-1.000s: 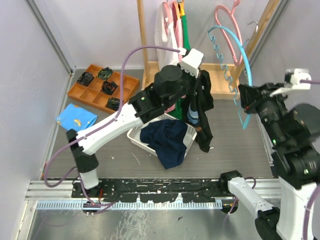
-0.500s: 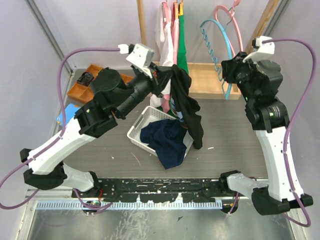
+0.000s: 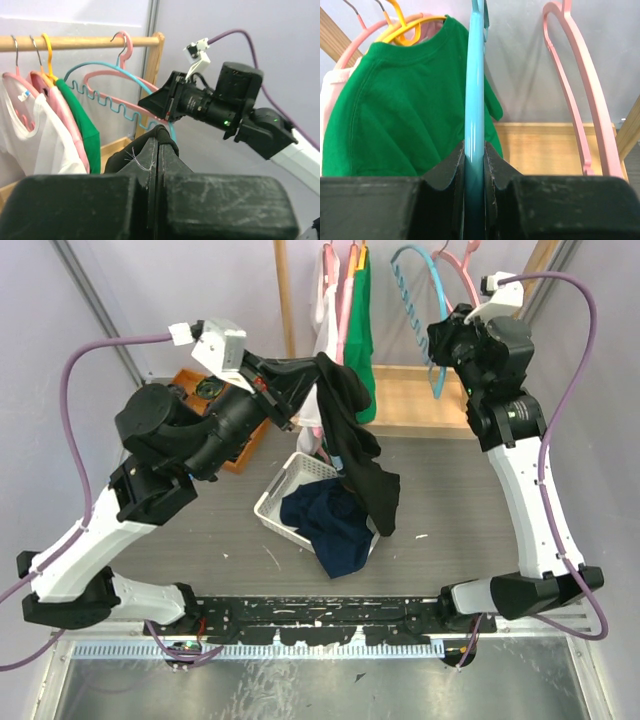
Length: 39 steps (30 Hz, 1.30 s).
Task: Remove the t-shirt from the hanger
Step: Place the hanger on the clothesline.
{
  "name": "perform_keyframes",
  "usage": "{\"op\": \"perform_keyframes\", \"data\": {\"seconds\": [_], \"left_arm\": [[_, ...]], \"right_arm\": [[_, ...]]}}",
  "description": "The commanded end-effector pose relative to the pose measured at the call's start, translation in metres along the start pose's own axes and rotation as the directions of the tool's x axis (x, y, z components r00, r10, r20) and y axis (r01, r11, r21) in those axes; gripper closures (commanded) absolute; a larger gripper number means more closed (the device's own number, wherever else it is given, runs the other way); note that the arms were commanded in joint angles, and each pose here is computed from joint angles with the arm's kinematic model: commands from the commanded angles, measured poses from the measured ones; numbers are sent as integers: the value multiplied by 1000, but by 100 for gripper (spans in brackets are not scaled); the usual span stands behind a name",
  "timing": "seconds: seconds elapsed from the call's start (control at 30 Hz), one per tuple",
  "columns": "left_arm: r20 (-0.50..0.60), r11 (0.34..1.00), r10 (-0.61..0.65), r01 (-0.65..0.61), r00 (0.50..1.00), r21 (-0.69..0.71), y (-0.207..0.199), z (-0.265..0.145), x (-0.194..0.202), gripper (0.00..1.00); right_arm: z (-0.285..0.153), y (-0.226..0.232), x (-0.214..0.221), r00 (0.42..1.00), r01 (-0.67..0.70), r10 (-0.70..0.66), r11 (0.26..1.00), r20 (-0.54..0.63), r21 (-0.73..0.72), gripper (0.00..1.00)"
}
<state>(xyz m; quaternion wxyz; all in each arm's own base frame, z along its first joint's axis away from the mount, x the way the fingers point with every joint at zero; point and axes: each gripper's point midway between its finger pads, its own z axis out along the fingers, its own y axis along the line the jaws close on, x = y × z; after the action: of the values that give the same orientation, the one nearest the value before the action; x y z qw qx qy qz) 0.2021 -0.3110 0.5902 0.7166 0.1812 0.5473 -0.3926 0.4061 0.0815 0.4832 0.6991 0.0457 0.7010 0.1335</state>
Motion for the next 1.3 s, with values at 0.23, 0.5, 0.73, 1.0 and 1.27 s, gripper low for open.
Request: {"op": "perform_keyframes", "data": {"seconds": [0.23, 0.5, 0.73, 1.0, 1.27], "left_arm": [[300, 992, -99, 69, 949, 110, -12, -44, -128, 100], [374, 992, -115, 84, 920, 97, -4, -62, -153, 100], [412, 992, -126, 100, 902, 83, 1, -69, -164, 100], [432, 993, -116, 97, 894, 66, 4, -67, -168, 100], [467, 994, -104, 83, 878, 65, 4, -69, -181, 100]], "right_arm": [[26, 8, -73, 972, 24, -24, 1000, 233, 4, 99], [51, 7, -67, 972, 27, -30, 1000, 231, 17, 99], [67, 2, -61, 975, 29, -35, 999, 220, 27, 99], [78, -2, -34, 988, 7, -11, 1000, 156, 23, 99], [77, 3, -9, 997, -48, 49, 999, 66, -10, 99]]}}
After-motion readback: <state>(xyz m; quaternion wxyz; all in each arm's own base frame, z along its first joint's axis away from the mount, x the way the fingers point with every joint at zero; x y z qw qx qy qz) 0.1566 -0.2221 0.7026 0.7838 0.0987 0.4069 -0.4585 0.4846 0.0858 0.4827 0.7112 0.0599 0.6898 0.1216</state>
